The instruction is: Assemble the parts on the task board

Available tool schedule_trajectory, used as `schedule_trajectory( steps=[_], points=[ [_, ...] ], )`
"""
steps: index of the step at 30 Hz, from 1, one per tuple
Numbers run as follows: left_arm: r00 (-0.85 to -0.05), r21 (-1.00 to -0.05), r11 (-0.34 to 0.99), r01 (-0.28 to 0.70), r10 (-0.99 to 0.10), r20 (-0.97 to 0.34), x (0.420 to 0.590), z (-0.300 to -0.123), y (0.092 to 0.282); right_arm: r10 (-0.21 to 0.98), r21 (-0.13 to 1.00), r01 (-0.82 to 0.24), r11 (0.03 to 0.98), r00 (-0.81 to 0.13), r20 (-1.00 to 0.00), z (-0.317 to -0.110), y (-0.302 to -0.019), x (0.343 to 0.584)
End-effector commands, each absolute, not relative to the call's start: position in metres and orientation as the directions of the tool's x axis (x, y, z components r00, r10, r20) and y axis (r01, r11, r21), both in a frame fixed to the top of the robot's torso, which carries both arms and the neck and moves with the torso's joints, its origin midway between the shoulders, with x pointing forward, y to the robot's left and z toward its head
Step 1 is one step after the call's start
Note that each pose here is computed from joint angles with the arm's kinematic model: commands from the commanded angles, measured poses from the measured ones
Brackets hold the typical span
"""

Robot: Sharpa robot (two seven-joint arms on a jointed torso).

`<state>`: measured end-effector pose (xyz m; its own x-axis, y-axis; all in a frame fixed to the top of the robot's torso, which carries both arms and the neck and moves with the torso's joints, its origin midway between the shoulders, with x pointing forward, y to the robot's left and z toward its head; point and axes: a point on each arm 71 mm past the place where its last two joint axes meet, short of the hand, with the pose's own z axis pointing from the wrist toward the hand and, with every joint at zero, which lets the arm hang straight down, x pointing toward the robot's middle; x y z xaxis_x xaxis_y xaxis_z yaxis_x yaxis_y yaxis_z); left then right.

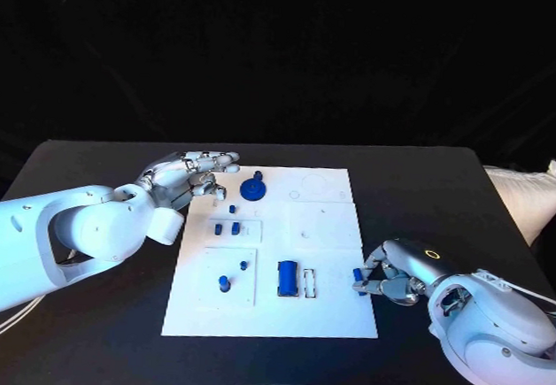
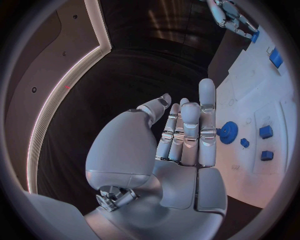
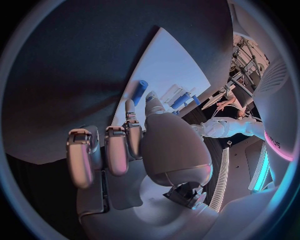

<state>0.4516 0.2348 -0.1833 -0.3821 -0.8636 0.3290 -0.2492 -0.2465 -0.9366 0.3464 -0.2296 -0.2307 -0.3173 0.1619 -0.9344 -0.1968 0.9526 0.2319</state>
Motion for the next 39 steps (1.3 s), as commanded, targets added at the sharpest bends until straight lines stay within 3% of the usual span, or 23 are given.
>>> schedule_trajectory(
  steps=[1, 13, 30, 39],
  points=[
    [-0.4, -0.937, -0.251, -0.244, -0.854, 0.333, 0.451, -0.182, 0.233, 0.113, 0.189, -0.216, 0.958, -0.322, -0.94, -0.234, -0.228, 0.347],
    [-0.401, -0.936, -0.252, -0.245, -0.853, 0.334, 0.451, -0.182, 0.233, 0.06, 0.143, -0.249, 0.958, -0.314, -0.947, -0.241, -0.22, 0.353],
    [-0.4, -0.937, -0.248, -0.246, -0.854, 0.332, 0.45, -0.182, 0.234, -0.144, -0.021, -0.339, 0.94, -0.342, -0.929, -0.255, -0.207, 0.351],
    [-0.403, -0.939, -0.243, -0.243, -0.855, 0.326, 0.45, -0.182, 0.234, -0.047, 0.067, -0.305, 0.95, -0.352, -0.935, -0.253, -0.204, 0.351]
  ],
)
